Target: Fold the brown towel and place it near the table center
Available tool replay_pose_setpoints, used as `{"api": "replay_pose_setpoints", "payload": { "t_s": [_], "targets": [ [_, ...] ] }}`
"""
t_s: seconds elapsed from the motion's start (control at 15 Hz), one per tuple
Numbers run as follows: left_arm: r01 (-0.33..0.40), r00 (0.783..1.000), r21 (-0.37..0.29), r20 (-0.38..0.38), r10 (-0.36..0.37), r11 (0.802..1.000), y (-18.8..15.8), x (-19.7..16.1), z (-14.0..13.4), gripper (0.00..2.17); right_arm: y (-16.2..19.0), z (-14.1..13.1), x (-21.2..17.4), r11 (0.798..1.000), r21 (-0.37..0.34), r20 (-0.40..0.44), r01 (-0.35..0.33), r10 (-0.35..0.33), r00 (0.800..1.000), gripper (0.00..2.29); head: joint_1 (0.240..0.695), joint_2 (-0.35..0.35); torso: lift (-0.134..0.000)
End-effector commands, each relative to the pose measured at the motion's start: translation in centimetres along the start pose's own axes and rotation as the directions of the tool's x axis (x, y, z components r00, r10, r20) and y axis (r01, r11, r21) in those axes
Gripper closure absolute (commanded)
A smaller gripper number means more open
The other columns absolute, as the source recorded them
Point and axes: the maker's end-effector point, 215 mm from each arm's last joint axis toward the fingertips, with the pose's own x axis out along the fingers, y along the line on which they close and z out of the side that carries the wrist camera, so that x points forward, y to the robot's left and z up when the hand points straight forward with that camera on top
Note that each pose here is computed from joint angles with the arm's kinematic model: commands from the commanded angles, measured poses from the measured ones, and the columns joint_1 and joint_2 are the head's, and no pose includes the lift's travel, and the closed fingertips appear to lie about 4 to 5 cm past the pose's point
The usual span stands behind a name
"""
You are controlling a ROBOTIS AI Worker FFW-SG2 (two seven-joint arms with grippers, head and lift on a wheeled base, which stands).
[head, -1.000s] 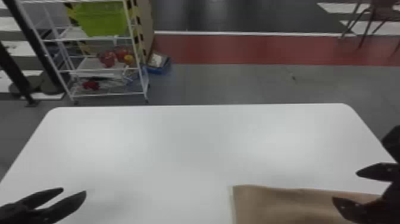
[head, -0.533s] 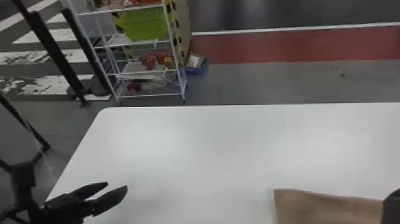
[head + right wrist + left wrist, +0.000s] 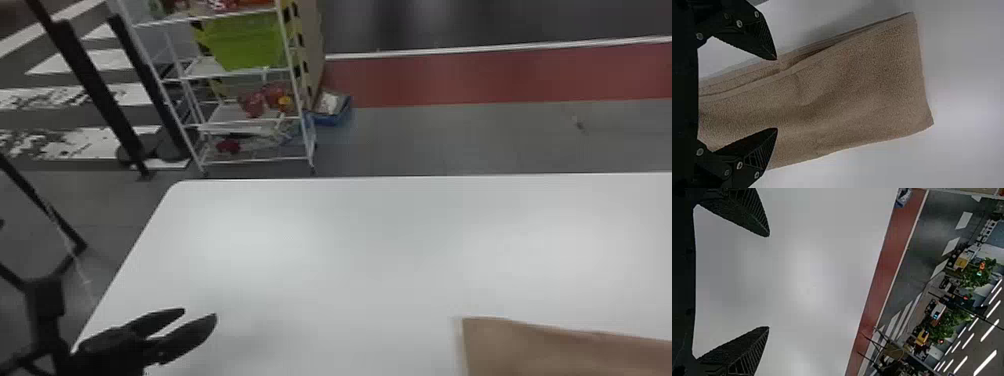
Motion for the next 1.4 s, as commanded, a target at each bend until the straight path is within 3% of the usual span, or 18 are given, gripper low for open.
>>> {"api": "replay_pose_setpoints", "payload": {
  "t_s": [0.0,1.0,1.13,1.27,1.33],
  "targets": [
    [0.003,1.0,-0.01,0.001,-0.003,1.0,0.1,0.2,-0.4,0.03,1.0,-0.5,0.9,1.0,-0.003,-0.019,-0.028,0.028,0.999,0.29,0.695,0.166,-0.122],
    [0.003,1.0,-0.012,0.001,-0.003,1.0,0.2,0.3,-0.5,0.03,1.3,1.0,3.6,0.998,0.004,-0.006,-0.067,0.067,0.998,0.5,0.695,0.192,-0.122],
    [0.003,1.0,-0.012,0.001,-0.003,1.0,0.2,0.3,-0.5,0.03,1.3,1.2,3.6,0.998,0.006,-0.002,-0.067,0.067,0.998,0.76,0.695,0.194,-0.122],
    [0.001,1.0,-0.012,0.001,-0.001,1.0,0.2,0.3,-0.5,0.03,0.9,1.2,3.4,0.998,0.019,0.0,-0.058,0.058,0.998,0.76,0.695,0.196,-0.122],
    [0.001,1.0,-0.012,0.002,-0.001,1.0,0.2,0.2,-0.5,0.03,0.8,1.0,3.4,0.998,0.022,-0.002,-0.055,0.055,0.998,1.03,0.695,0.196,-0.122]
  ]
}}
